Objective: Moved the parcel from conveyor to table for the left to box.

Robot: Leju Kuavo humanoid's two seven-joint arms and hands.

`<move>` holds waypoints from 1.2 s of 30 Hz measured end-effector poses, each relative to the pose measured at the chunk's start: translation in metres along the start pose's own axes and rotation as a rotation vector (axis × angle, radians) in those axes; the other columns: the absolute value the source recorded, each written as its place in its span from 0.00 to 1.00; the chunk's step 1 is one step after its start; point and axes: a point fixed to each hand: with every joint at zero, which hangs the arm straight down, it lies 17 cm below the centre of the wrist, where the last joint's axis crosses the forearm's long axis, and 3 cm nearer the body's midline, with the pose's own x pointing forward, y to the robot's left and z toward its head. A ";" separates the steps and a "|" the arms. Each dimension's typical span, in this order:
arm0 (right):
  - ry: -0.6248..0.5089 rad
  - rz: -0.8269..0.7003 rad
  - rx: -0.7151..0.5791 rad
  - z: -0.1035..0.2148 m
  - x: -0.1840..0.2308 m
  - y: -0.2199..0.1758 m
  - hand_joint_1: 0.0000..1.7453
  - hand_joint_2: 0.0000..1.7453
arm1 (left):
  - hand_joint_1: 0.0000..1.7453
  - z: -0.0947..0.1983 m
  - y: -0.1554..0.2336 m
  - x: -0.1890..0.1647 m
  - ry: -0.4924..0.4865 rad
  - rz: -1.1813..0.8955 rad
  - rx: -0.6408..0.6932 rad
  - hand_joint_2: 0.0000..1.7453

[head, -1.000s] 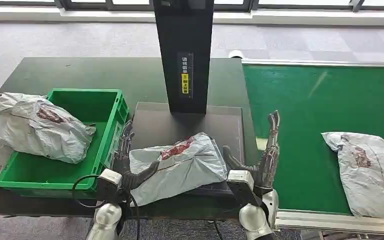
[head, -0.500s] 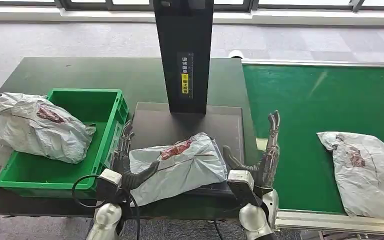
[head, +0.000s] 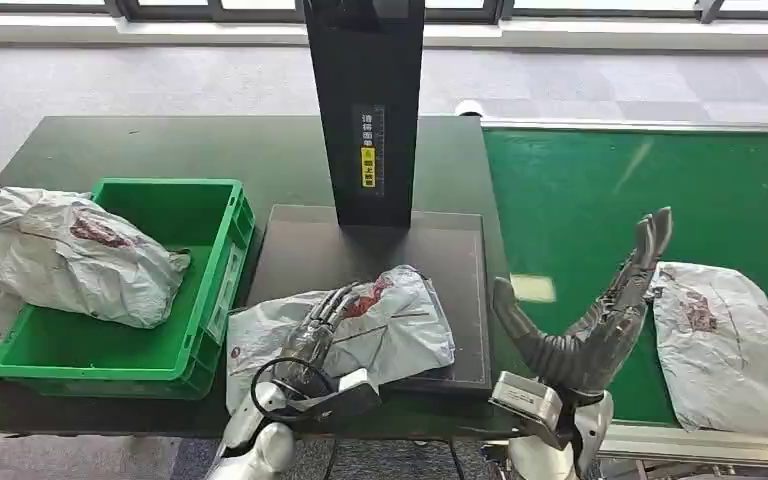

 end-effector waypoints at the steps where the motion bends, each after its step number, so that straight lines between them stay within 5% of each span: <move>1: -0.004 0.001 -0.007 -0.002 0.001 -0.002 0.00 1.00 | 0.00 0.001 -0.004 -0.002 0.007 0.008 -0.007 1.00; 22: -0.015 0.010 -0.032 -0.007 0.003 -0.013 0.00 1.00 | 0.00 -0.001 -0.022 -0.006 0.023 0.026 -0.054 1.00; 23: -0.013 0.009 -0.034 -0.007 0.003 -0.013 0.00 1.00 | 0.86 -0.001 -0.022 -0.006 0.024 0.026 -0.054 1.00; 24: -0.012 0.008 -0.035 -0.007 0.003 -0.013 0.00 1.00 | 1.00 -0.001 -0.022 -0.006 0.025 0.025 -0.056 1.00; 36: -0.010 0.006 -0.036 -0.007 0.003 -0.013 0.00 1.00 | 1.00 -0.001 -0.024 -0.010 0.035 -0.002 -0.057 1.00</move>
